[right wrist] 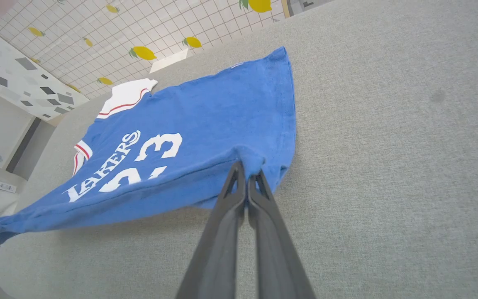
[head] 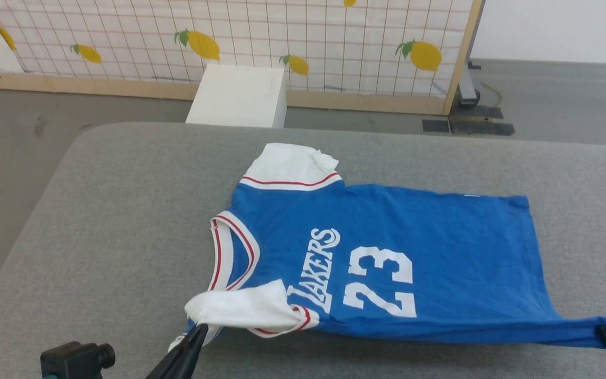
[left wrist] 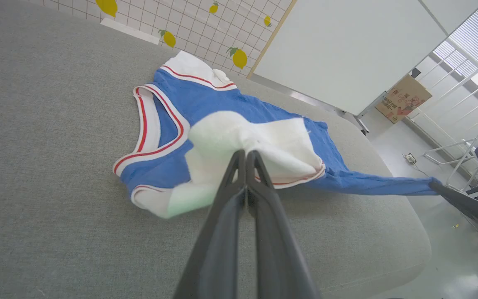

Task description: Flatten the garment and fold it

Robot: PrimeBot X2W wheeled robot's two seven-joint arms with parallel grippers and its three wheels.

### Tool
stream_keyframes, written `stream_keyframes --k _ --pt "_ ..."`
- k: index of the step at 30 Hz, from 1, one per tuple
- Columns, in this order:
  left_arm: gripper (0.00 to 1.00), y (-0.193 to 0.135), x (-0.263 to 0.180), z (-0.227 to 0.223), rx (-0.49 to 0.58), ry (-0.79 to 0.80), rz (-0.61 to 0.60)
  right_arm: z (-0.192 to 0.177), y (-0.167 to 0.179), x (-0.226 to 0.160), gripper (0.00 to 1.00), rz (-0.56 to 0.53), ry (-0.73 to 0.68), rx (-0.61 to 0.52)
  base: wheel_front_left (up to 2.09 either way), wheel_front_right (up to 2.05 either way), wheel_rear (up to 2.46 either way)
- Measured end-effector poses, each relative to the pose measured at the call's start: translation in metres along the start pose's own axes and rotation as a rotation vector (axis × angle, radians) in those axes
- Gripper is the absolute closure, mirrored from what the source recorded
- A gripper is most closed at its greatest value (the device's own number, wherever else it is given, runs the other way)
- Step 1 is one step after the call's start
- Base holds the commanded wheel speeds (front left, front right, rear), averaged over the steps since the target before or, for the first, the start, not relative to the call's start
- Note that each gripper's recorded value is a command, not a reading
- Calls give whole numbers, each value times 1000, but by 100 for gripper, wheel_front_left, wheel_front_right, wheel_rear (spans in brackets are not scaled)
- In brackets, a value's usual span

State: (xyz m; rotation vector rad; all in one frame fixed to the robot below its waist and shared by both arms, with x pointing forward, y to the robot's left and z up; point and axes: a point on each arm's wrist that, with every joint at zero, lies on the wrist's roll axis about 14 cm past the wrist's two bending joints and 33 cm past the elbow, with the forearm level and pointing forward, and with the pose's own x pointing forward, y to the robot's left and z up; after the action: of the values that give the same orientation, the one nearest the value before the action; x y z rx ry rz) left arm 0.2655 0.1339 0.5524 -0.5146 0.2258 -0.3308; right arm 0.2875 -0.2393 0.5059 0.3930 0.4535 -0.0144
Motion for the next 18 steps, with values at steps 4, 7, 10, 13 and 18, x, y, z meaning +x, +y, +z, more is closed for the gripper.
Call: stream_keyframes --k 4,7,10,13,18 --pt "100 4 10 -3 13 32 2 2 0 9 100 -6 0 -5 0 0 0" --pt "100 4 28 -4 29 54 -30 8 4 22 100 -1 -7 -12 0 0 0" --pt "100 6 50 -5 43 82 -61 12 7 39 100 0 -8 -19 0 0 0" --pt "100 14 73 -12 50 124 -71 8 5 57 100 -12 17 -18 0 0 0" --pt "100 38 106 -31 60 213 -53 -4 -4 87 100 -48 71 -16 0 0 0"
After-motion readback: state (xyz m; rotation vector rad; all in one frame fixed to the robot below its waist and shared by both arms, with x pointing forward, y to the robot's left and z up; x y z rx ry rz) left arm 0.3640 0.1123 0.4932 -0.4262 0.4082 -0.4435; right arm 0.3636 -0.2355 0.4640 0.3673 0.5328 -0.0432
